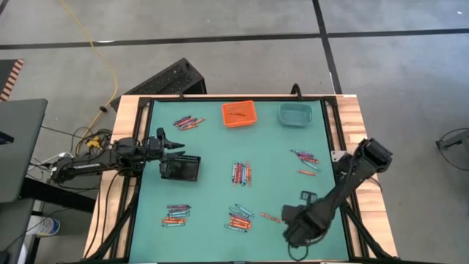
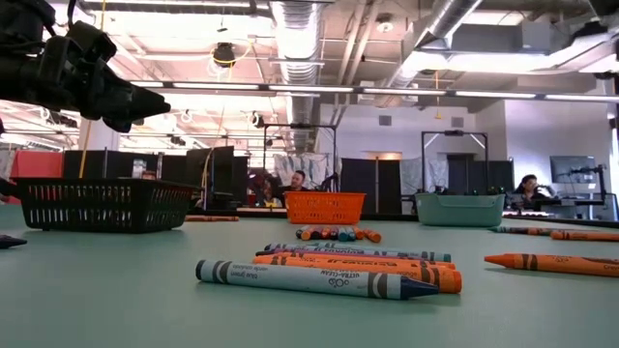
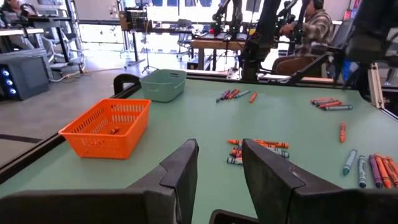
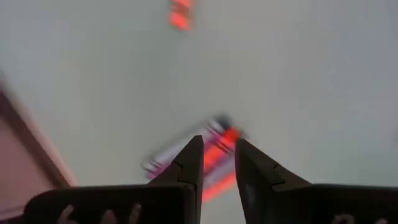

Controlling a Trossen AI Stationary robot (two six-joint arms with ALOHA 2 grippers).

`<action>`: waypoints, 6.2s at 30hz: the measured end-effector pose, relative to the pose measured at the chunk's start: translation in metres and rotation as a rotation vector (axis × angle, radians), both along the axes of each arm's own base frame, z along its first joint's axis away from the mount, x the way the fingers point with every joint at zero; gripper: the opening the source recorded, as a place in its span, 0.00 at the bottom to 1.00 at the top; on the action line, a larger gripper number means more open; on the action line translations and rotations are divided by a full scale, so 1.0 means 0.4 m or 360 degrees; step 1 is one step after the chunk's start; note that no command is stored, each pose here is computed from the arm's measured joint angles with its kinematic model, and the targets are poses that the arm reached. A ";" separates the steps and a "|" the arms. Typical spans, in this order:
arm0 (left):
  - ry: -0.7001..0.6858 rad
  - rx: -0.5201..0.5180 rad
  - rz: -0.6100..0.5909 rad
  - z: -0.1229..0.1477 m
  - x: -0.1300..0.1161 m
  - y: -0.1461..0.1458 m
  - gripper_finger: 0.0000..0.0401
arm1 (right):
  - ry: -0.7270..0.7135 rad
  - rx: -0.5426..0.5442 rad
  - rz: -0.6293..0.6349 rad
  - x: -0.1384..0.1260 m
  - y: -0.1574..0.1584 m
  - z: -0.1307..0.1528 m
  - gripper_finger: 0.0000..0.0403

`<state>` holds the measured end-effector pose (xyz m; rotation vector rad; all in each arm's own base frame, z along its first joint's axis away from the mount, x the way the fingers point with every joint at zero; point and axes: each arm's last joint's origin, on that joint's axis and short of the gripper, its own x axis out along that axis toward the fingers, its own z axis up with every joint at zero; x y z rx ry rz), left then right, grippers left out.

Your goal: Sort crayons

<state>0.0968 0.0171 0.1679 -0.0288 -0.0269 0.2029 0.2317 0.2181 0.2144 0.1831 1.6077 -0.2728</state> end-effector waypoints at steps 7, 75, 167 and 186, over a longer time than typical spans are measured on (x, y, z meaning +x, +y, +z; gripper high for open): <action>0.0000 0.0000 0.0000 0.000 0.000 0.000 0.29 | -0.0016 0.0084 -0.0131 0.003 0.007 0.004 0.21; 0.0001 0.0000 0.0000 0.000 0.000 0.000 0.29 | -0.0384 0.0415 -0.0437 -0.162 -0.066 -0.104 0.21; 0.0000 0.0000 0.0000 0.000 0.000 0.000 0.29 | 0.0320 -0.0153 -0.0356 -0.089 -0.551 -0.129 0.21; 0.0001 0.0000 0.0000 0.000 0.000 0.000 0.29 | 0.0369 0.0111 -0.0207 -0.108 -0.467 -0.150 0.21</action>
